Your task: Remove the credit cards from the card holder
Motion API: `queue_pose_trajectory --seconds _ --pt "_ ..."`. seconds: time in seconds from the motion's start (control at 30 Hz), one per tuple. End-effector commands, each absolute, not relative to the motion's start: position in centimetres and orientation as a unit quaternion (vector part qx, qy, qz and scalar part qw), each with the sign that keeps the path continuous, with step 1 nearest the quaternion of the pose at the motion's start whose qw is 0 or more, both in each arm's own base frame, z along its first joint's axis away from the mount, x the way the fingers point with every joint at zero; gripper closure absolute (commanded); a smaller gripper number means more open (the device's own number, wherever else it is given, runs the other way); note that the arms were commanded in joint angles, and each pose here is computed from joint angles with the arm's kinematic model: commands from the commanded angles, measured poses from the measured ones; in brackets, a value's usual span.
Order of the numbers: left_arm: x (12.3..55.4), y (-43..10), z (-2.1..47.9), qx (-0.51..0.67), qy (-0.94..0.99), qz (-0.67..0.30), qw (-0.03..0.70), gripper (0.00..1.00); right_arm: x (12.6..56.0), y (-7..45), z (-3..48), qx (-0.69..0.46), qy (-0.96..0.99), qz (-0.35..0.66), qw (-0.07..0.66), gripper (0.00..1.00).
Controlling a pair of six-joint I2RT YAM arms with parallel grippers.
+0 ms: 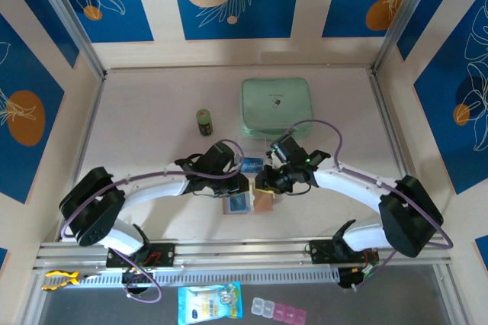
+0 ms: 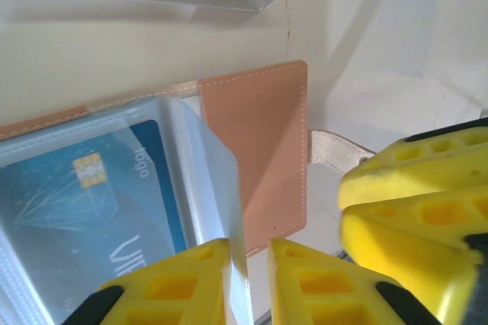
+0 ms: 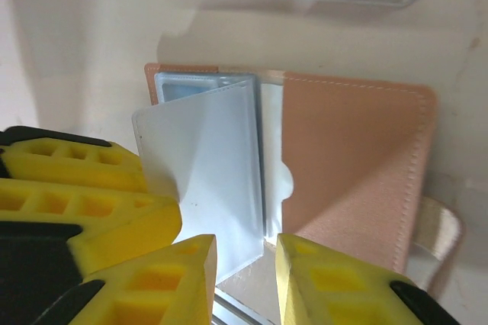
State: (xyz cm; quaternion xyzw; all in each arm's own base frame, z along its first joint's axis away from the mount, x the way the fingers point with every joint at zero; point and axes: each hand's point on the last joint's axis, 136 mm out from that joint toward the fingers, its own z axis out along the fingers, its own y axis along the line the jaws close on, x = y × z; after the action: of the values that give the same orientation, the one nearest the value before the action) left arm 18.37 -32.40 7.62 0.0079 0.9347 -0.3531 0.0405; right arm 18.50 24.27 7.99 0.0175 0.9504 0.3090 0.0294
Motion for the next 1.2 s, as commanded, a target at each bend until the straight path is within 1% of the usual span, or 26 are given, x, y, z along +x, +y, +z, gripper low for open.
queue_pose_trajectory --seconds 0.0,0.1,0.33,0.5,0.83,1.17 --pt "18.1 -33.5 7.7 0.027 0.938 -0.345 0.033 0.80 17.8 22.9 8.2 0.024 0.951 0.308 0.026 0.73" --pt "18.3 -34.6 7.8 0.034 0.937 -0.346 0.030 0.79 17.7 22.2 8.7 0.028 0.948 0.315 0.034 0.72" --pt "18.5 -37.1 7.4 0.051 0.936 -0.347 0.017 0.71 17.5 20.9 9.2 0.038 0.944 0.323 0.045 0.72" --pt "18.5 -37.8 7.3 0.059 0.936 -0.346 0.013 0.69 17.2 20.4 9.3 0.042 0.943 0.326 0.047 0.72" --pt "18.4 -36.5 7.5 0.060 0.939 -0.336 0.030 0.64 17.6 20.9 9.7 0.038 0.942 0.332 0.045 0.72" --pt "18.4 -33.1 7.2 0.041 0.945 -0.321 0.051 0.66 17.9 22.9 9.6 0.019 0.946 0.323 0.031 0.72"
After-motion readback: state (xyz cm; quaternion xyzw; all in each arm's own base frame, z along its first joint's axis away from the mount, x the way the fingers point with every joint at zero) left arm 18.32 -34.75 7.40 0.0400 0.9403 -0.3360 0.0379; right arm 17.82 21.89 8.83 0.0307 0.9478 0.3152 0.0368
